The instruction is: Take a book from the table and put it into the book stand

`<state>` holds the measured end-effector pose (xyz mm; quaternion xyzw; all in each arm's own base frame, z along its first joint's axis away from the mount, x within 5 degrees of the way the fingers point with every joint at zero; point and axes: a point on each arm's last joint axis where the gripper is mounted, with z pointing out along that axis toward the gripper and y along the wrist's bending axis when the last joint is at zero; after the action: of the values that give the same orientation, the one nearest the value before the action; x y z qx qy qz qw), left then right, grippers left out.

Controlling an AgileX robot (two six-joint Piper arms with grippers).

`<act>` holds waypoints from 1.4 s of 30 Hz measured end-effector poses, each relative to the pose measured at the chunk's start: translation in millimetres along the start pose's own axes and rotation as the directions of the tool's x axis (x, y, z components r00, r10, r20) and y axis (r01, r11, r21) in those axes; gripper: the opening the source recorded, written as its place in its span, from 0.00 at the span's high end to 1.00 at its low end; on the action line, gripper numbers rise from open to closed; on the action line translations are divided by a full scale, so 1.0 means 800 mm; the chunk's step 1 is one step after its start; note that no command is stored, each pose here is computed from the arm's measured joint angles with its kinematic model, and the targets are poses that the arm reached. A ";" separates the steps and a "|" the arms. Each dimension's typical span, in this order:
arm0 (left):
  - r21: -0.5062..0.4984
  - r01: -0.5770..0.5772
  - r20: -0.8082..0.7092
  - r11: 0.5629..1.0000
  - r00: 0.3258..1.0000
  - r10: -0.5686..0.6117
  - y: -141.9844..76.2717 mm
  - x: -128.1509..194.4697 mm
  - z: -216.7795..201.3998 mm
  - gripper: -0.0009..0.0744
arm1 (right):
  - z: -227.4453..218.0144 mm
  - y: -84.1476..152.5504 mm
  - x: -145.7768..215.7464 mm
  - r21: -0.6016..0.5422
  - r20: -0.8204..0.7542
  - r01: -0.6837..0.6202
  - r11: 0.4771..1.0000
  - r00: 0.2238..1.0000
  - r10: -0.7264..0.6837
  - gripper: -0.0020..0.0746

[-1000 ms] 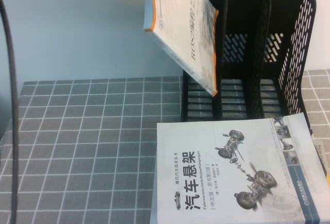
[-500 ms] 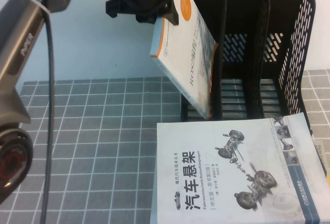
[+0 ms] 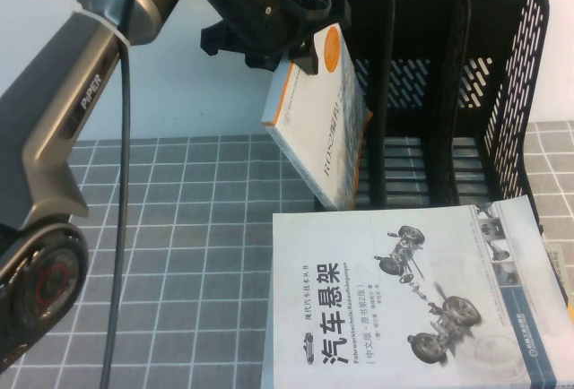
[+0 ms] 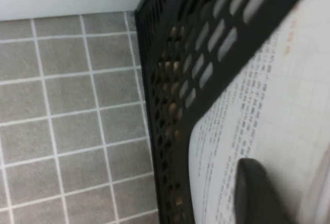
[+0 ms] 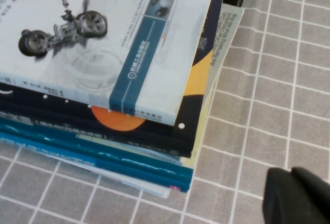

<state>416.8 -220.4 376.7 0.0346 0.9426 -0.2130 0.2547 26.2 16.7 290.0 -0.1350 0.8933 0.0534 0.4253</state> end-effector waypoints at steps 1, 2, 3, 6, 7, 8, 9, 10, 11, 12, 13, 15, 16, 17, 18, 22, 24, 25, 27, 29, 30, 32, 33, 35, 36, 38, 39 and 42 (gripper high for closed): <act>-0.004 -0.001 0.002 1.000 1.000 0.001 0.000 0.000 0.000 0.70 | 0.000 0.000 0.000 -0.002 -0.002 -0.001 1.000 1.000 0.001 0.98; -0.006 -0.003 0.005 1.000 1.000 0.003 0.000 0.000 -0.002 0.67 | 0.000 0.000 0.001 -0.003 -0.006 -0.001 1.000 1.000 0.001 0.98; -0.008 -0.004 0.008 1.000 1.000 0.004 0.000 -0.001 -0.003 0.64 | 0.000 0.000 0.001 -0.003 -0.008 -0.001 1.000 1.000 0.001 0.98; -0.017 -0.008 0.017 1.000 1.000 0.009 0.001 -0.002 -0.005 0.59 | 0.000 0.001 0.001 -0.006 -0.009 0.002 1.000 1.000 -0.002 0.98; -0.023 -0.011 0.021 1.000 1.000 0.011 0.002 -0.002 -0.006 0.59 | 0.000 0.001 0.001 -0.006 -0.009 0.005 1.000 1.000 -0.005 0.98; -0.025 -0.011 0.022 1.000 1.000 0.012 0.002 -0.002 -0.006 0.58 | 0.000 0.001 0.001 -0.006 -0.009 0.005 1.000 1.000 -0.005 0.98; -0.026 -0.011 0.024 1.000 1.000 0.012 0.002 -0.002 -0.006 0.58 | 0.000 0.001 0.001 -0.006 -0.009 0.007 1.000 1.000 -0.007 0.98; -0.025 -0.012 0.027 1.000 1.000 0.012 0.002 -0.003 -0.007 0.58 | 0.000 0.000 0.001 -0.004 -0.009 0.008 1.000 1.000 -0.008 0.98; -0.026 -0.012 0.029 1.000 1.000 0.013 0.002 -0.003 -0.008 0.58 | 0.000 0.000 0.001 -0.004 -0.009 0.008 1.000 1.000 -0.008 0.98; -0.023 -0.011 0.033 1.000 0.999 0.011 0.001 -0.003 -0.011 0.58 | 0.000 0.000 0.001 -0.004 -0.009 0.008 1.000 1.000 -0.008 0.98; -0.022 -0.012 0.038 1.000 0.999 0.013 0.000 -0.003 -0.014 0.58 | 0.000 0.000 0.001 -0.004 -0.009 0.008 1.000 1.000 -0.008 0.98; -0.018 -0.013 0.050 1.000 0.999 0.014 -0.002 -0.004 -0.023 0.58 | 0.000 0.001 0.001 -0.005 -0.011 0.008 1.000 1.000 -0.008 0.98; -0.014 -0.014 0.058 1.000 0.998 0.015 -0.003 -0.004 -0.029 0.58 | 0.000 0.001 0.002 -0.005 -0.013 0.008 1.000 1.000 -0.008 0.98; -0.018 -0.017 0.070 1.000 0.997 0.019 -0.003 -0.004 -0.035 0.58 | 0.000 0.001 0.002 -0.007 -0.018 0.008 1.000 1.000 -0.008 0.98; -0.022 -0.021 0.082 1.000 0.996 0.023 -0.004 -0.005 -0.042 0.58 | 0.000 0.001 0.002 -0.007 -0.021 0.010 1.000 1.000 -0.010 0.98; -0.015 -0.070 0.129 0.997 0.989 0.071 -0.009 -0.005 -0.076 0.72 | 0.000 0.001 0.005 -0.014 -0.041 0.031 0.999 0.999 -0.032 0.98; -0.004 -0.101 0.163 0.995 0.981 0.100 -0.014 -0.003 -0.102 0.86 | 0.000 0.002 0.007 -0.019 -0.059 0.055 0.998 0.997 -0.056 0.98; 0.000 -0.117 0.181 0.993 0.977 0.115 -0.016 -0.003 -0.115 0.90 | 0.000 0.002 0.008 -0.025 -0.071 0.077 0.997 0.994 -0.079 0.98; 0.016 -0.143 0.233 0.990 0.963 0.135 -0.022 0.002 -0.152 0.95 | -0.001 0.003 0.011 -0.036 -0.091 0.122 0.992 0.988 -0.124 0.98; 0.025 -0.172 0.275 0.985 0.948 0.158 -0.025 0.007 -0.183 0.97 | -0.001 0.003 0.013 -0.047 -0.106 0.146 0.988 0.983 -0.151 0.98; 0.028 -0.192 0.303 0.981 0.937 0.174 -0.027 0.010 -0.203 0.98 | -0.001 0.004 0.013 -0.049 -0.110 0.150 0.987 0.982 -0.155 0.98; 0.035 -0.230 0.362 0.973 0.910 0.202 -0.031 0.020 -0.244 0.98 | -0.001 0.005 0.013 -0.061 -0.109 0.165 0.984 0.979 -0.171 0.98; 0.044 -0.250 0.391 0.967 0.895 0.214 -0.033 0.026 -0.265 0.98 | -0.001 0.006 0.013 -0.068 -0.105 0.175 0.982 0.978 -0.181 0.98; 0.065 -0.304 0.448 0.950 0.860 0.245 -0.041 0.040 -0.302 0.99 | -0.001 0.009 0.013 -0.094 -0.087 0.203 0.975 0.974 -0.211 0.98; 0.078 -0.342 0.483 0.936 0.835 0.264 -0.046 0.050 -0.325 0.99 | 0.000 0.010 0.014 -0.108 -0.080 0.213 0.971 0.972 -0.222 0.98; 0.090 -0.414 0.528 0.906 0.791 0.309 -0.054 0.067 -0.354 0.99 | 0.004 0.015 0.020 -0.140 -0.048 0.236 0.962 0.969 -0.244 0.98; 0.099 -0.451 0.551 0.887 0.767 0.329 -0.058 0.079 -0.374 0.99 | 0.004 0.017 0.022 -0.152 -0.032 0.249 0.956 0.966 -0.257 0.98; 0.136 -0.543 0.584 0.829 0.720 0.375 -0.069 0.110 -0.411 0.99 | -0.001 0.022 0.027 -0.155 0.025 0.290 0.944 0.957 -0.290 0.98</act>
<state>178.1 -136.7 610.5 0.2471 0.7511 -0.2825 0.5432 7.7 28.9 273.9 -0.2980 0.8562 0.0605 0.4176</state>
